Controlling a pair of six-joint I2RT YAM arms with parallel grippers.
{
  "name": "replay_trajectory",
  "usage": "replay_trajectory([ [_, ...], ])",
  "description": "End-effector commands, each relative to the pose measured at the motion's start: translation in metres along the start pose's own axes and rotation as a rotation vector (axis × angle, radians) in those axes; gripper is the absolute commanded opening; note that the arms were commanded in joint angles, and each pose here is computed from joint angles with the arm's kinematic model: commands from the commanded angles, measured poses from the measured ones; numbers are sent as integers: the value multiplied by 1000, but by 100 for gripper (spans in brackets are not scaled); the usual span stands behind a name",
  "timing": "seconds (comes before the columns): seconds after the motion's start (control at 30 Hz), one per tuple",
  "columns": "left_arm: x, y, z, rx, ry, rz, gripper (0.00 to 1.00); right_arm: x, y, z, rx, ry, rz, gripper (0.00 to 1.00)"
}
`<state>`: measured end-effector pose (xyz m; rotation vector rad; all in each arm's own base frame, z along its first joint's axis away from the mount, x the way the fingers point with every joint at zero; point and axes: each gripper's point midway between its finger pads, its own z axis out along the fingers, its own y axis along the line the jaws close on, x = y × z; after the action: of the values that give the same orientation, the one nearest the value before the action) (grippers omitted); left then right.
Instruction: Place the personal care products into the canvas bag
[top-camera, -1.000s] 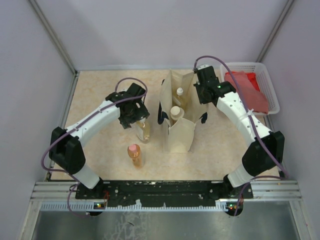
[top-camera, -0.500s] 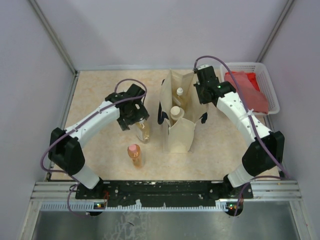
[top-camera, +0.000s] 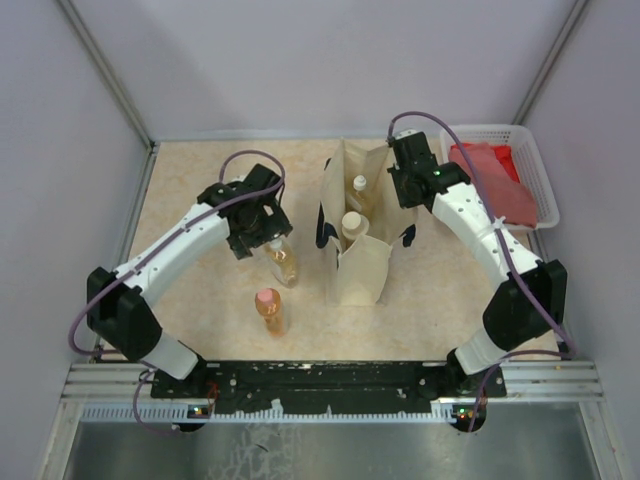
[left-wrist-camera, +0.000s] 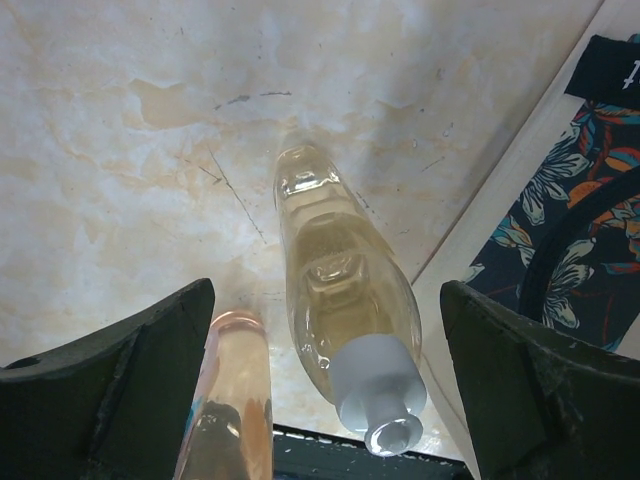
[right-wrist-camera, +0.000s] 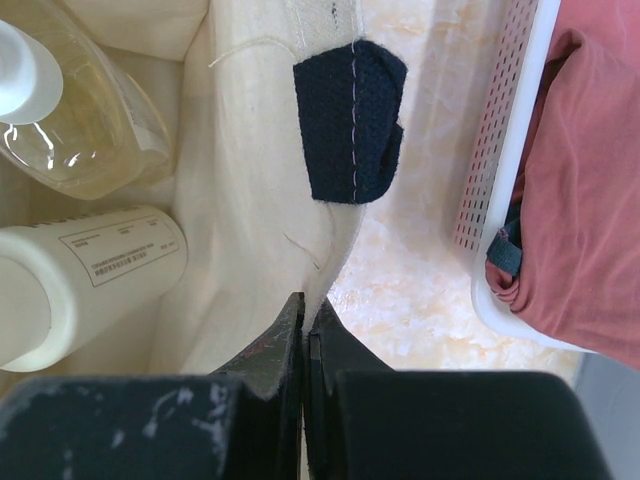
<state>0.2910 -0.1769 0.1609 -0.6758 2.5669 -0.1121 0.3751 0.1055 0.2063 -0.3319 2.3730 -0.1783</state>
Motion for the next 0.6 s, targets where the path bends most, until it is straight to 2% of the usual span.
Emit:
replay_trajectory([
  [0.0,11,-4,6,19,42,-1,100,-12,-4,-5,8,-20,-4,0],
  [0.3,20,-14,18,26,69,-3,99,-12,-4,-4,5,-18,-12,0],
  [0.57,27,-15,33,33,81,1,91,-15,-4,-5,2,-21,-14,0],
])
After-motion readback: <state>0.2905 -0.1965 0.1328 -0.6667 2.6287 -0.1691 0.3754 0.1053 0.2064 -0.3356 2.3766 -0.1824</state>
